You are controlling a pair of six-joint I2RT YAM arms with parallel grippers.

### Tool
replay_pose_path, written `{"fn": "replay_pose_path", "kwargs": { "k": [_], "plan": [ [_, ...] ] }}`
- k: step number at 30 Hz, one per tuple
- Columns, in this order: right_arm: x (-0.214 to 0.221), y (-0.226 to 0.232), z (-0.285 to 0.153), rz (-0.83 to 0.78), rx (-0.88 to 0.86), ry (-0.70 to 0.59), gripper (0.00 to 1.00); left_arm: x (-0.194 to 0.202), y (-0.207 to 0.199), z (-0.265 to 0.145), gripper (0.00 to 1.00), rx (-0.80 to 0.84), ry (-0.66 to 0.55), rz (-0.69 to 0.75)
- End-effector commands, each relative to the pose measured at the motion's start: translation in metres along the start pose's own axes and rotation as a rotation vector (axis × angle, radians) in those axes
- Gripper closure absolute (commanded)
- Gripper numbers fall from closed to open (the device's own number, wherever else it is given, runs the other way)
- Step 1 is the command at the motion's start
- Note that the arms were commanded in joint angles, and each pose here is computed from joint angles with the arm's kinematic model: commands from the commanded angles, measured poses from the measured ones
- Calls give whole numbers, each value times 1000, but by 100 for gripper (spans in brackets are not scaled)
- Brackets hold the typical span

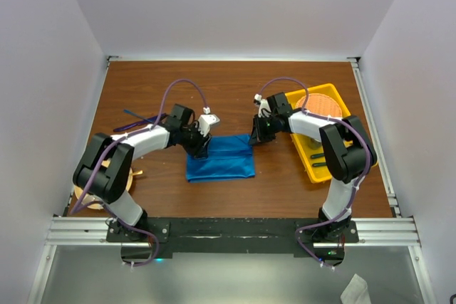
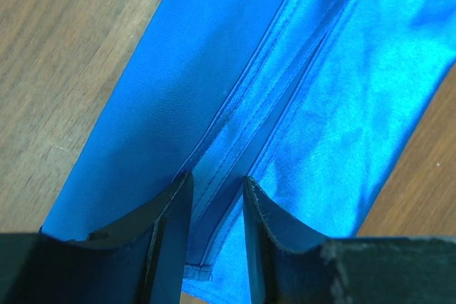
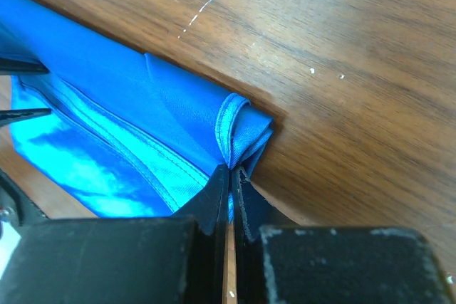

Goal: Fold the napkin into a case and place the utensils inside
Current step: Smooth out the 2/3-rectangle-folded napkin at the center of the board.

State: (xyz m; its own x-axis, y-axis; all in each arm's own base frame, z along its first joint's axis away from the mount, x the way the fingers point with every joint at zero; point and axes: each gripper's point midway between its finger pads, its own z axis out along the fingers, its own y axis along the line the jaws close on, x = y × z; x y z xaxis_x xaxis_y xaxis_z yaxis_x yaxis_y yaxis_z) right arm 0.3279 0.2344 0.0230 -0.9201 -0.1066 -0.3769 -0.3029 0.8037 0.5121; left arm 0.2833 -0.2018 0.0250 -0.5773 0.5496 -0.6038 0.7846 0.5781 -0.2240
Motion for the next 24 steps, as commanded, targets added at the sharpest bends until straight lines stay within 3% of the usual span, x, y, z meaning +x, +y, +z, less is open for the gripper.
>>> {"fn": "replay_pose_path", "kwargs": {
  "k": [1, 11, 13, 18, 24],
  "plan": [
    [-12, 4, -9, -98, 16, -62, 100, -48, -12, -19, 61, 75, -159, 62],
    [-7, 9, -7, -124, 10, -53, 100, -98, -8, -5, 69, 73, -246, 55],
    [-10, 12, -8, -120, 3, -53, 100, -101, -11, 2, 75, 68, -241, 69],
    [-19, 23, -17, -110, -12, -52, 96, -81, -12, 21, 90, 64, -174, 48],
    [-25, 29, -19, -92, -22, -46, 92, -53, -16, 34, 97, 44, -97, 50]
  ]
}}
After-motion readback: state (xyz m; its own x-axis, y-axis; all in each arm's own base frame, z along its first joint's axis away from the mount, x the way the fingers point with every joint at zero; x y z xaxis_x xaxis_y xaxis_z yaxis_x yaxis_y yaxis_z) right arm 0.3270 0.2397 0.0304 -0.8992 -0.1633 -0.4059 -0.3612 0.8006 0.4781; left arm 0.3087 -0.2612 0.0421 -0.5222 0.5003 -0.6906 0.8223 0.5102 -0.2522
